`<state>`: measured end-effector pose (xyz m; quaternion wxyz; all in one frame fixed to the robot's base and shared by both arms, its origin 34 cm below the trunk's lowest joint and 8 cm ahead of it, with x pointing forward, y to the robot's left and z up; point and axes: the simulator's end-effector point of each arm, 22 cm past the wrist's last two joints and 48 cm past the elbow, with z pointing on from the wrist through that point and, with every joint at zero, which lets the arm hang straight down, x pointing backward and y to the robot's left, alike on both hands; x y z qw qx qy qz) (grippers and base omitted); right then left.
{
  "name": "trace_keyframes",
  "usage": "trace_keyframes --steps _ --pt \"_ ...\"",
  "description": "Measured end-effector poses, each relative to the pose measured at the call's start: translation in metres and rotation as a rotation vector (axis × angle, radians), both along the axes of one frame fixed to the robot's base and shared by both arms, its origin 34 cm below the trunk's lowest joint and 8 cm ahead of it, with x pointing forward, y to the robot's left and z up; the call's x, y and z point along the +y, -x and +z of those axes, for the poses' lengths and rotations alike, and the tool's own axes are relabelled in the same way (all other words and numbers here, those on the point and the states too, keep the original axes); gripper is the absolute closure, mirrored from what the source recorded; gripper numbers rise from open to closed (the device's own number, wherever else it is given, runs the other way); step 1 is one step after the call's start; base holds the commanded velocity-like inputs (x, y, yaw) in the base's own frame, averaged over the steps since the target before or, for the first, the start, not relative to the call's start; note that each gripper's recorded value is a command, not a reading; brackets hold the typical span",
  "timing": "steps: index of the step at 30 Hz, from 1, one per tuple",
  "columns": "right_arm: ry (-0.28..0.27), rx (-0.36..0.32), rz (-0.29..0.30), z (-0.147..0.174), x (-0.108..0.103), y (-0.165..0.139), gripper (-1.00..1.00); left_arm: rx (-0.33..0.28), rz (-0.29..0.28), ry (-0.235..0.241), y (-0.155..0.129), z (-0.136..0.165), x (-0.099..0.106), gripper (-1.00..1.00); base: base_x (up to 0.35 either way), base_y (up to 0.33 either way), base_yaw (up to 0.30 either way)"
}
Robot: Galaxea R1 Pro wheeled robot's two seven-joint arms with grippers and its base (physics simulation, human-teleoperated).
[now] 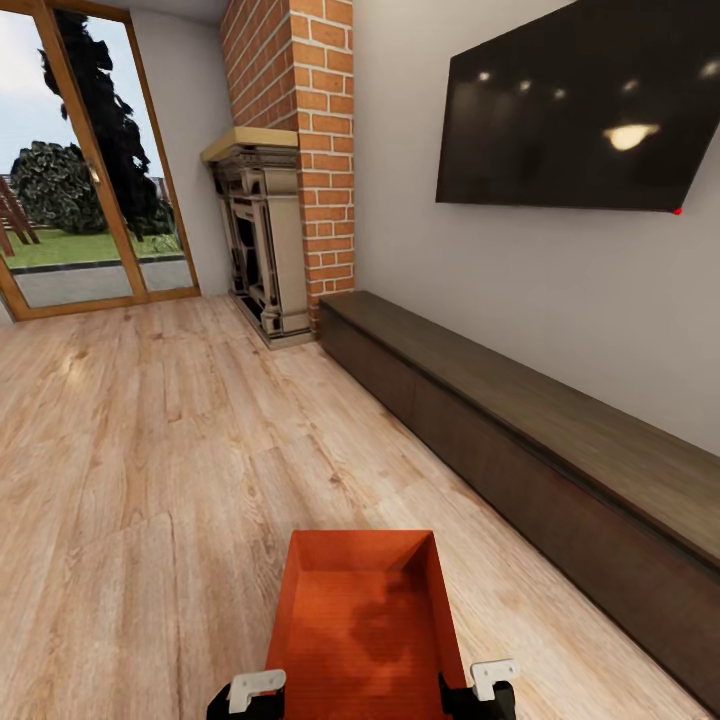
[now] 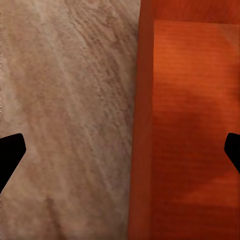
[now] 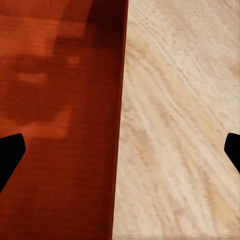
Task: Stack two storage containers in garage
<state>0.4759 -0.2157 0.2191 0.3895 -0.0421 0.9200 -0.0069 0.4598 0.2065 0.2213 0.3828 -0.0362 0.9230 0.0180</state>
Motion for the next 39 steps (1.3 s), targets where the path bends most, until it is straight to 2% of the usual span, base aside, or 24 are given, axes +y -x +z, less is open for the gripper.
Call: trace_keyframes --steps 19,35,39 --pt "0.0 0.044 0.0 -0.018 0.0 0.013 -1.0 0.046 0.008 -0.005 0.013 -0.018 0.002 -1.0 0.0 0.0 0.0" --pt "0.0 0.044 0.0 -0.018 0.0 0.013 -1.0 0.045 0.008 -0.006 0.013 -0.018 0.003 -1.0 0.0 0.0 0.0" --pt "0.0 0.06 -0.001 -0.025 0.0 0.018 -1.0 0.062 0.009 -0.006 0.018 -0.024 0.003 -1.0 0.0 0.0 0.0"
